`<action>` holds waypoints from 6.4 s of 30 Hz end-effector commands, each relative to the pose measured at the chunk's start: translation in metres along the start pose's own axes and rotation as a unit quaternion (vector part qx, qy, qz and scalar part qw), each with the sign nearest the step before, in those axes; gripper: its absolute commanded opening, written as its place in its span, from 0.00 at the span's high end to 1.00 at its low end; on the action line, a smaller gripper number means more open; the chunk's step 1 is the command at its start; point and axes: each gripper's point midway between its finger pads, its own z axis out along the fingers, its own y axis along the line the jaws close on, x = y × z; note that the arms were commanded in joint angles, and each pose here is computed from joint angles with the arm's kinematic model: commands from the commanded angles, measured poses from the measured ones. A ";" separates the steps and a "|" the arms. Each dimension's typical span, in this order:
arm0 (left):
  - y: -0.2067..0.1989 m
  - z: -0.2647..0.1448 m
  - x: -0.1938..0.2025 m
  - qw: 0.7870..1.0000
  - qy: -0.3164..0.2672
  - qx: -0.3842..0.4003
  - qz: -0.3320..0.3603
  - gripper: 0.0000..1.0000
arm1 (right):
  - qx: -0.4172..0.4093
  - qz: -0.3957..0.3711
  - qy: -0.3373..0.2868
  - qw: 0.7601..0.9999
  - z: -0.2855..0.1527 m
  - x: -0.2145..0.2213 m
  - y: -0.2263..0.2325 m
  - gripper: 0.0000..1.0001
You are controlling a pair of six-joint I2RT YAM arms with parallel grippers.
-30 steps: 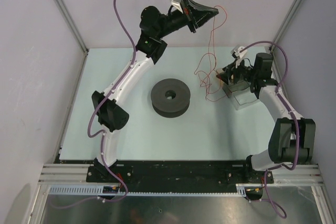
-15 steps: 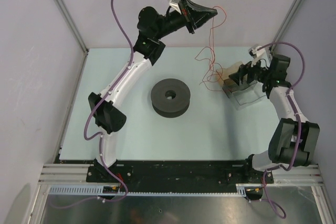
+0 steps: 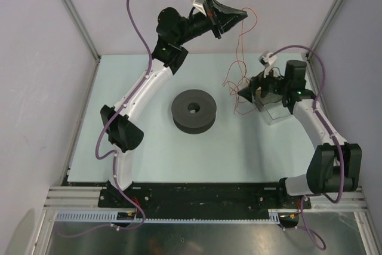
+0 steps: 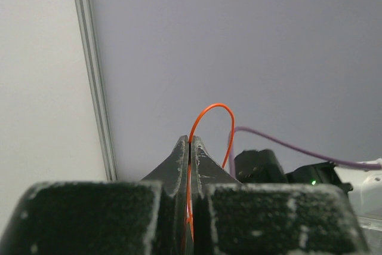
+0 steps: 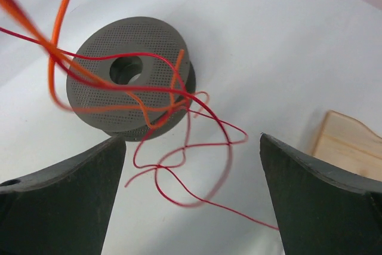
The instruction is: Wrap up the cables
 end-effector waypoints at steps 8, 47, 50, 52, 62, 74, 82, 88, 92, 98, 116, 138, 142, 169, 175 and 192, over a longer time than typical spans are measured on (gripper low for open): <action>-0.028 -0.001 -0.053 0.999 -0.045 0.014 0.027 1.00 | -0.023 -0.001 0.029 0.999 0.070 0.026 0.008 0.16; 0.051 -0.156 -0.205 0.946 -0.134 -0.257 0.147 1.00 | 0.321 0.062 -0.058 0.943 -0.120 -0.004 -0.205 1.00; 0.062 -0.174 -0.175 0.944 -0.097 -0.279 0.146 1.00 | 0.286 0.058 -0.035 0.956 -0.109 0.002 -0.186 1.00; 0.067 -0.185 -0.154 0.943 -0.074 -0.292 0.140 1.00 | 0.266 0.048 -0.024 0.962 -0.103 0.002 -0.174 1.00; 0.070 -0.225 -0.094 0.935 -0.025 -0.336 0.107 1.00 | 0.314 -0.014 -0.126 0.941 -0.136 -0.095 -0.167 1.00; 0.076 -0.234 -0.075 0.934 -0.003 -0.341 0.104 1.00 | 0.373 -0.074 -0.222 0.898 -0.205 -0.174 -0.149 1.00; 0.082 -0.239 -0.061 0.935 0.012 -0.342 0.098 1.00 | 0.325 -0.031 -0.137 0.935 -0.173 -0.122 -0.142 1.00; 0.079 -0.247 -0.055 0.933 0.021 -0.345 0.097 1.00 | 0.300 -0.004 -0.039 0.953 -0.138 -0.062 -0.136 1.00; 0.078 -0.252 -0.052 0.932 0.024 -0.348 0.096 1.00 | 0.304 0.024 0.019 0.952 -0.116 -0.023 -0.137 1.00; 0.073 -0.257 -0.049 0.932 0.034 -0.347 0.097 1.00 | 0.335 0.065 0.124 0.932 -0.087 0.049 -0.161 1.00; 0.036 -0.268 -0.017 0.946 0.123 -0.287 0.086 1.00 | 0.277 0.003 0.211 0.937 -0.065 0.074 -0.131 0.08; -0.019 -0.229 -0.036 0.972 0.102 -0.202 0.069 1.00 | -0.108 -0.113 -0.095 0.983 0.057 -0.126 0.154 0.01; -0.023 -0.224 -0.031 0.974 0.100 -0.199 0.052 1.00 | -0.134 -0.119 -0.103 0.978 0.097 -0.121 0.183 0.01; 0.067 -0.301 0.040 0.909 0.153 -0.365 -0.132 0.18 | -0.314 -0.017 -0.112 0.943 0.082 -0.131 0.221 1.00; 0.063 -0.350 0.048 0.907 0.179 -0.367 -0.106 0.12 | -0.266 0.094 -0.121 0.951 0.067 -0.147 0.192 1.00; -0.076 -0.262 0.110 0.929 0.213 -0.063 0.296 0.49 | -0.214 0.225 -0.100 0.945 0.075 -0.134 0.180 1.00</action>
